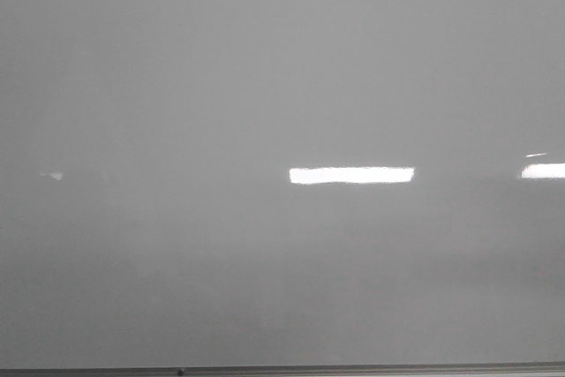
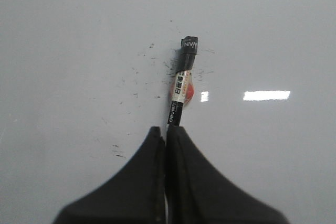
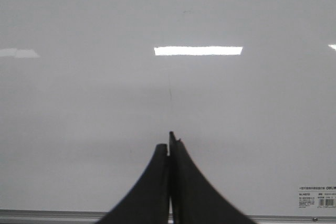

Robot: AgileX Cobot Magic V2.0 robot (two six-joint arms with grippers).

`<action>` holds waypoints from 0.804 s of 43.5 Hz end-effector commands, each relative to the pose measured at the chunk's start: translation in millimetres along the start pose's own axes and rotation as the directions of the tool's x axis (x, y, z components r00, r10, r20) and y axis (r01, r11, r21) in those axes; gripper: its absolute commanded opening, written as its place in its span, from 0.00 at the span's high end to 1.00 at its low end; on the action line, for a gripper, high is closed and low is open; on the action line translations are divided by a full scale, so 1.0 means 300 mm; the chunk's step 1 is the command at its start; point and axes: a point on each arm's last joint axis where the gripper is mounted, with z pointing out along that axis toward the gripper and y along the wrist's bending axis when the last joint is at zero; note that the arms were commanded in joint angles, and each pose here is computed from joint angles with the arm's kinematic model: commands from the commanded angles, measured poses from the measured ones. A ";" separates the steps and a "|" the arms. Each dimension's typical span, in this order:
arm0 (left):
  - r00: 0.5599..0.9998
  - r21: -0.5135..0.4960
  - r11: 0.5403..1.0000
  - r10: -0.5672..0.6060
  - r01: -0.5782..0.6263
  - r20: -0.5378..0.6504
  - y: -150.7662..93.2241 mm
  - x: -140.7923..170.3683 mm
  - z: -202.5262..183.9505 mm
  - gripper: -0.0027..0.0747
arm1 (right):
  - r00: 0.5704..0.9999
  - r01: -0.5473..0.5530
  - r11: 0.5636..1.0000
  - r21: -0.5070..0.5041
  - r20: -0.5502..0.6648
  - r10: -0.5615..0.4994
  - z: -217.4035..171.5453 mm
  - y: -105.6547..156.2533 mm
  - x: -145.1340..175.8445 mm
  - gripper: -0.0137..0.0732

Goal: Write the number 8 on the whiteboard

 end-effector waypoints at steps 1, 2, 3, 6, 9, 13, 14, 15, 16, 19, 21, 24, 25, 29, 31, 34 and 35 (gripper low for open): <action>0.997 -0.001 1.000 -0.011 0.011 0.082 0.000 -0.013 -0.002 0.99 | 0.995 0.009 1.000 0.011 0.095 -0.010 -0.006 -0.003 -0.029 0.91; 0.997 -0.001 1.000 -0.011 0.011 0.082 0.000 -0.013 -0.002 0.99 | 0.995 0.009 1.000 0.011 0.095 -0.010 -0.006 -0.003 -0.029 0.91; 0.997 -0.001 1.000 -0.011 0.011 0.082 0.000 -0.013 -0.002 0.99 | 0.995 0.009 1.000 0.011 0.095 -0.010 -0.006 -0.003 -0.029 0.91; 0.997 -0.001 1.000 -0.011 0.011 0.082 0.000 -0.013 -0.002 0.99 | 0.995 0.009 1.000 0.011 0.095 -0.010 -0.006 -0.003 -0.029 0.91; 0.997 -0.001 1.000 -0.011 0.011 0.082 0.000 -0.013 -0.002 0.99 | 0.995 0.009 1.000 0.011 0.095 -0.010 -0.006 -0.003 -0.029 0.91; 0.997 -0.001 1.000 -0.011 0.011 0.082 0.000 -0.013 -0.002 0.99 | 0.995 0.009 1.000 0.011 0.095 -0.010 -0.006 -0.003 -0.029 0.91; 0.997 -0.001 1.000 -0.011 0.011 0.082 0.000 -0.013 -0.002 0.99 | 0.995 0.009 1.000 0.011 0.095 -0.010 -0.006 -0.003 -0.029 0.91; 0.997 -0.001 1.000 -0.011 0.011 0.082 0.000 -0.013 -0.002 0.99 | 0.995 0.009 1.000 0.011 0.095 -0.010 -0.006 -0.003 -0.029 0.91; 0.997 -0.001 1.000 -0.011 0.011 0.082 0.000 -0.013 -0.002 0.99 | 0.995 0.009 1.000 0.011 0.095 -0.010 -0.006 -0.003 -0.029 0.91; 0.997 -0.001 1.000 -0.011 0.011 0.082 0.000 -0.013 -0.002 0.99 | 0.995 0.009 1.000 0.011 0.095 -0.010 -0.006 -0.003 -0.029 0.91; 0.997 -0.001 1.000 -0.011 0.011 0.082 0.000 -0.013 -0.002 0.99 | 0.995 0.009 1.000 0.011 0.095 -0.010 -0.006 -0.003 -0.029 0.91; 0.997 -0.001 1.000 -0.011 0.011 0.082 0.000 -0.013 -0.002 0.99 | 0.995 0.009 1.000 0.011 0.095 -0.010 -0.006 -0.003 -0.029 0.91; 0.997 -0.001 1.000 -0.011 0.011 0.082 0.000 -0.013 -0.002 0.99 | 0.995 0.009 1.000 0.011 0.095 -0.010 -0.006 -0.003 -0.029 0.91; 0.997 -0.001 1.000 -0.011 0.011 0.082 0.000 -0.013 -0.002 0.99 | 0.995 0.009 1.000 0.011 0.096 -0.010 -0.006 -0.003 -0.029 0.91; 0.997 -0.001 1.000 -0.011 0.011 0.082 0.000 -0.013 -0.002 0.99 | 0.995 0.009 1.000 0.011 0.100 -0.010 -0.006 -0.003 -0.030 0.91; 0.997 -0.001 1.000 -0.011 0.011 0.082 0.000 -0.013 -0.002 0.99 | 0.995 0.009 1.000 0.012 0.103 -0.010 -0.006 -0.003 -0.031 0.91; 0.997 -0.001 1.000 -0.011 0.011 0.082 0.000 -0.013 -0.002 0.99 | 0.995 0.009 1.000 0.012 0.103 -0.010 -0.006 -0.003 -0.031 0.91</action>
